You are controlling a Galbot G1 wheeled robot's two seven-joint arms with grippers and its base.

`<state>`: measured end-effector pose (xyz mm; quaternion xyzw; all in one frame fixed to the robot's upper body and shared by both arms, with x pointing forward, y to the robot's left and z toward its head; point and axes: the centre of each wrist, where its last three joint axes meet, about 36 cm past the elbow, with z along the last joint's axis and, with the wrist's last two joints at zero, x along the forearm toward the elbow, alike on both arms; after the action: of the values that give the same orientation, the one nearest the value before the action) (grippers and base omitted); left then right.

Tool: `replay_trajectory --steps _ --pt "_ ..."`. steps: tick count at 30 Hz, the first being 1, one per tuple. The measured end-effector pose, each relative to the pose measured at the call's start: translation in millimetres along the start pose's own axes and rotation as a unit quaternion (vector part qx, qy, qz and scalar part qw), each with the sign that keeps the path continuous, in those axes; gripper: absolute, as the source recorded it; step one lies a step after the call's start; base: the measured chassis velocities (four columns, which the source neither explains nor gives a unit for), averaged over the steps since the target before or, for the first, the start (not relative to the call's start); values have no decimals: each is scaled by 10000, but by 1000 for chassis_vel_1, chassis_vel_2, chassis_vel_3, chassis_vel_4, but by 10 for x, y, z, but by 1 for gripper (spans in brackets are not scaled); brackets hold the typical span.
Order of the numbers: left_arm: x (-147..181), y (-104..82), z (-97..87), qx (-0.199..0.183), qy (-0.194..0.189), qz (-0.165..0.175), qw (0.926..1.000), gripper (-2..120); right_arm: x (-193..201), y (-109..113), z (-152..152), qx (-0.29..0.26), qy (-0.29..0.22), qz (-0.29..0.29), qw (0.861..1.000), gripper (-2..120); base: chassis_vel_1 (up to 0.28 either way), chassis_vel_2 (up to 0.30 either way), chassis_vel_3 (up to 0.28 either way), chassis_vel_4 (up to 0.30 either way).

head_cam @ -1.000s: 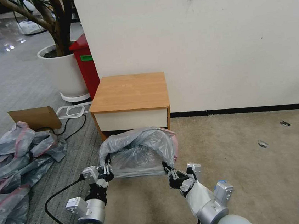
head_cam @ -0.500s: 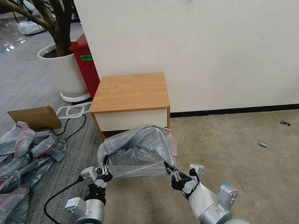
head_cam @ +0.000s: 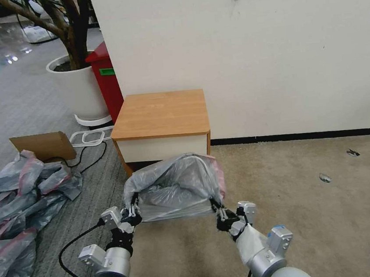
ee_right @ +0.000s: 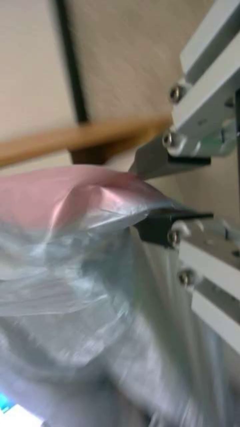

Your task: Pick up the garbage bag from the table and place it over the trash can.

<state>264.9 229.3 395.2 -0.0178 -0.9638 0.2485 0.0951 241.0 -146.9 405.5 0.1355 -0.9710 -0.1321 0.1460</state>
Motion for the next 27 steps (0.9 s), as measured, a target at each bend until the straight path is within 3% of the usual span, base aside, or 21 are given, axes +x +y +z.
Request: replay_trajectory --steps 2,4,12,16,17,18,19,23,27 --pt "-13 -4 -7 60 37 -26 10000 5 33 -98 121 844 -226 5 9962 33 0 0 0 0" --pt "-24 12 -11 76 50 -62 9999 5 104 -113 146 1063 -199 -142 9940 40 0 0 0 0" --pt "-96 107 -9 197 120 -291 9993 5 345 -112 96 1691 -255 -700 9828 72 0 0 0 0" --pt "-113 144 13 219 147 -358 9990 5 399 -131 22 1751 -418 -1009 9785 80 0 0 0 0" --pt "-115 163 29 258 186 -382 9988 5 419 -113 -61 1355 -603 -1273 9807 88 0 0 0 0" --pt "-87 183 41 311 322 -191 9988 5 338 -65 -290 291 -898 -1374 9860 98 0 0 0 0" --pt "-87 183 41 311 322 -191 9988 5 338 -65 -290 291 -898 -1374 9860 98 0 0 0 0" --pt "-41 251 30 477 720 460 9952 5 -28 -287 -634 -1429 -1190 -1098 9764 100 0 0 0 0" --pt "-24 267 28 522 822 650 9931 5 -91 -376 -662 -1883 -1154 -1042 9697 100 0 0 0 0"
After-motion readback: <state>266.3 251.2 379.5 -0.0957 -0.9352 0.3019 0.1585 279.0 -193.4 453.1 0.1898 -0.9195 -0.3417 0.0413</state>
